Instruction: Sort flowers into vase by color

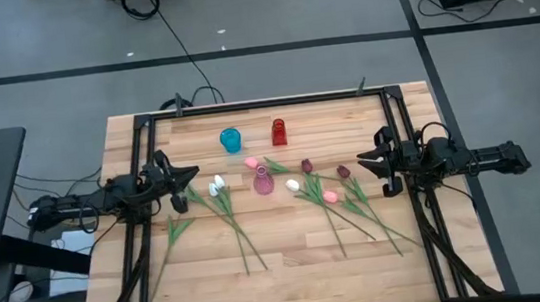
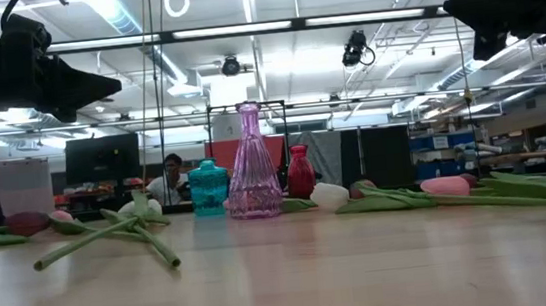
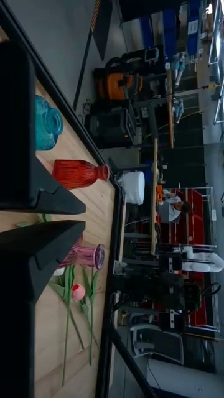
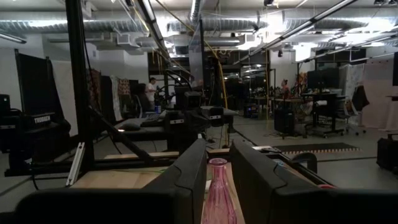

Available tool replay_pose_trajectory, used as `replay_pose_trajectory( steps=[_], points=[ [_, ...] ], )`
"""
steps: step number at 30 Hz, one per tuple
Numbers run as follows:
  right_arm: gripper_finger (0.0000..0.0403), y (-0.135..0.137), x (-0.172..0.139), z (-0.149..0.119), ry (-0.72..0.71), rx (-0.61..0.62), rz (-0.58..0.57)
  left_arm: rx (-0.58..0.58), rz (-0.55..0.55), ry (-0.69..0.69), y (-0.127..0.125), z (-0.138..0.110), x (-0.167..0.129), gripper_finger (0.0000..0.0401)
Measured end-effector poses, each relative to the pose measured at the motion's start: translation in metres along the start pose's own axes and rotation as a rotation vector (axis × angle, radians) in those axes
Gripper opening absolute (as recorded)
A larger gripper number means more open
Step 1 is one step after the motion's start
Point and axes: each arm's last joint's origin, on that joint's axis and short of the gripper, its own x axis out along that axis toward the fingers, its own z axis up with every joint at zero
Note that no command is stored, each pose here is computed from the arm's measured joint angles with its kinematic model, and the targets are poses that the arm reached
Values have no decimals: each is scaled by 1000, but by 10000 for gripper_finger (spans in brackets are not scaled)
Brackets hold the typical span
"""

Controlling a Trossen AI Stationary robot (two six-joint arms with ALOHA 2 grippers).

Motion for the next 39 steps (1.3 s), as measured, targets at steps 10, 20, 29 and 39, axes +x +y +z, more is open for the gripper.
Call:
replay_pose_trajectory(
  steps=[10,20,29,39],
  points=[
    [87,0,0,0,0,0,0,-25,0,0,0,0,0,35],
    [87,0,0,0,0,0,0,-304,-9,-42,0,4,0,35],
    [87,0,0,0,0,0,0,-316,-22,-156,1,16,-1,35],
    [87,0,0,0,-5,0,-3,-345,-26,-289,2,29,-4,35]
  ],
)
